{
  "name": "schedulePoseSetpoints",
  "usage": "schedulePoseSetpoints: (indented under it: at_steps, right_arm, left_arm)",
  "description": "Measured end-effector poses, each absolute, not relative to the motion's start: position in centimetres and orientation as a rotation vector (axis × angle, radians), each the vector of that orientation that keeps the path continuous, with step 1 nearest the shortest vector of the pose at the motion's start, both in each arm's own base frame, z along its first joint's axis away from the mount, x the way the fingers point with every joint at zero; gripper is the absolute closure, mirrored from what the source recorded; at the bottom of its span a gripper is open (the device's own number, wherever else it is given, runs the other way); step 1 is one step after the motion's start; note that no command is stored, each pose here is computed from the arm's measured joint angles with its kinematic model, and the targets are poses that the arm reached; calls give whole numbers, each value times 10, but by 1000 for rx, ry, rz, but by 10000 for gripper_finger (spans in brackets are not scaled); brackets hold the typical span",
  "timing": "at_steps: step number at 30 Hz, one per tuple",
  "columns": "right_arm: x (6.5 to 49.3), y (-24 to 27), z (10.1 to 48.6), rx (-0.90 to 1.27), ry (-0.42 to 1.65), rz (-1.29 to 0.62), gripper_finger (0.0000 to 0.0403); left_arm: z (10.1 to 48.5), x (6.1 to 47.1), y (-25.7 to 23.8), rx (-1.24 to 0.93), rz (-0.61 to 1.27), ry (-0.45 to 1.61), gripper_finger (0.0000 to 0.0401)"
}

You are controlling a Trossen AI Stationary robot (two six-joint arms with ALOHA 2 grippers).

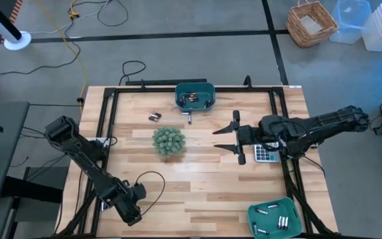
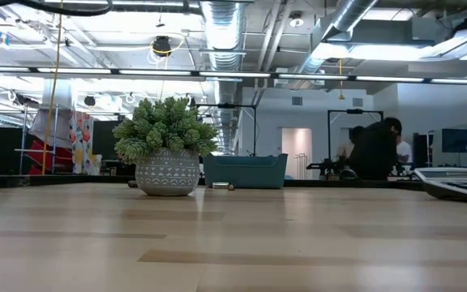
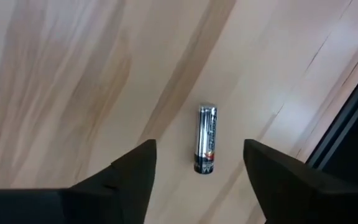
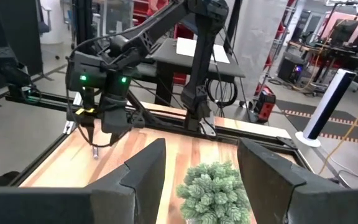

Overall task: Sort batteries
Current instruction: Put the silver battery into the green bin

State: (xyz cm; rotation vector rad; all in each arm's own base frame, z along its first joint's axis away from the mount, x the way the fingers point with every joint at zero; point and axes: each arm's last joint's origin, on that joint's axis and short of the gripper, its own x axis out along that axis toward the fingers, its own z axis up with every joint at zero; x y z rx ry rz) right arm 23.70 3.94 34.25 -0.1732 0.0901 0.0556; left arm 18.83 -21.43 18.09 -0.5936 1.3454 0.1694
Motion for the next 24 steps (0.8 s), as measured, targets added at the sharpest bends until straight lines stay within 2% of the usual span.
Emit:
schedulePoseSetpoints:
  at_steps: [4, 17, 20, 24]
  right_arm:
    - [237, 40, 342, -174, 96, 58, 188]
    - [237, 40, 342, -163, 100, 58, 188]
    - [237, 40, 342, -163, 100, 58, 188]
    - [237, 40, 341, -163, 101, 58, 188]
  left_arm:
    - [173, 191, -219, -583, 151, 1361, 151]
    - [141, 195, -228, -520, 207, 1433, 150]
    - [140, 194, -227, -510, 245, 1410, 167]
    - [138, 194, -225, -501, 283, 1376, 226]
